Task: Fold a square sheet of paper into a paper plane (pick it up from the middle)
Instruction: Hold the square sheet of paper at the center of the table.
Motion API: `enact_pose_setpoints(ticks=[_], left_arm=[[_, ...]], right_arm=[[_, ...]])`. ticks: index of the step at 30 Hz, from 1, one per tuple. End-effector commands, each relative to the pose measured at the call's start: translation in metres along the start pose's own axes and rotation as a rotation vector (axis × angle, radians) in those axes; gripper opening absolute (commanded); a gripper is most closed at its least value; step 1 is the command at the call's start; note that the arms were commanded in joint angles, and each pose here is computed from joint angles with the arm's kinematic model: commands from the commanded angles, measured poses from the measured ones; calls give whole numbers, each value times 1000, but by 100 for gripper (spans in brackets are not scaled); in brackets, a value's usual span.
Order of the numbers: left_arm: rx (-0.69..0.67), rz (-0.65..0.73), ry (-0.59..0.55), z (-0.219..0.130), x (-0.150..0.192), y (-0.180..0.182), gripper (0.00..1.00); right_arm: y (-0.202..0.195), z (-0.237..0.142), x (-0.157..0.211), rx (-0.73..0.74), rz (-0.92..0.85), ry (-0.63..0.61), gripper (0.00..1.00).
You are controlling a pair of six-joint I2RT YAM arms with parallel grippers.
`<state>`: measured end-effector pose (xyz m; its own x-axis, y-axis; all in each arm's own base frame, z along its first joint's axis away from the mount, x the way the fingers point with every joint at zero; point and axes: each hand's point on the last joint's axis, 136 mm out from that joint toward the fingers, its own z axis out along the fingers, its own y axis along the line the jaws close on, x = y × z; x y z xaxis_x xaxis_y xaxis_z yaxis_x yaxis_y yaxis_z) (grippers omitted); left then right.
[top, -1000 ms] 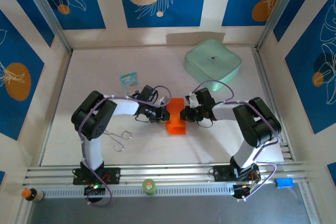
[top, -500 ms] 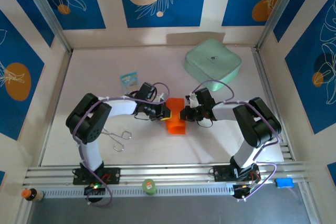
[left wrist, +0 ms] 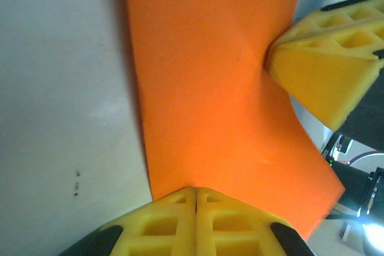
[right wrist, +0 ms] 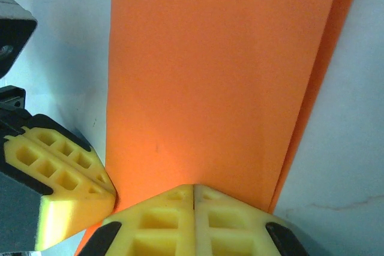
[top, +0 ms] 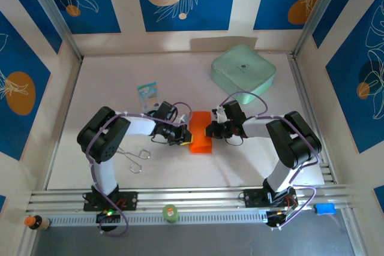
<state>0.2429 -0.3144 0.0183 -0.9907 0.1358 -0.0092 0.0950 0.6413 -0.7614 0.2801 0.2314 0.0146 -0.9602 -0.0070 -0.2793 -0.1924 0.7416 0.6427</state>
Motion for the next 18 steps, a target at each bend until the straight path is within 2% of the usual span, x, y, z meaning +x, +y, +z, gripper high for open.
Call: enact_pose_setpoints(ticks=[1,4,11,15,18], left_arm=[[-160,-9,34,4,19,42,6],[-179,18,1,-2,17,42,5],[-23,53,-78,-21,-6,-23,6],[58,31,-65,-17,-7,-44,7],[83,17,-34,-7,-2,-45,6]], right_arm=[[-45,4,31,166,53,71,0],[-44,4,31,166,52,70,0],[-45,3,31,166,52,70,0],[-44,3,31,166,53,69,0],[-44,3,31,166,53,69,0]])
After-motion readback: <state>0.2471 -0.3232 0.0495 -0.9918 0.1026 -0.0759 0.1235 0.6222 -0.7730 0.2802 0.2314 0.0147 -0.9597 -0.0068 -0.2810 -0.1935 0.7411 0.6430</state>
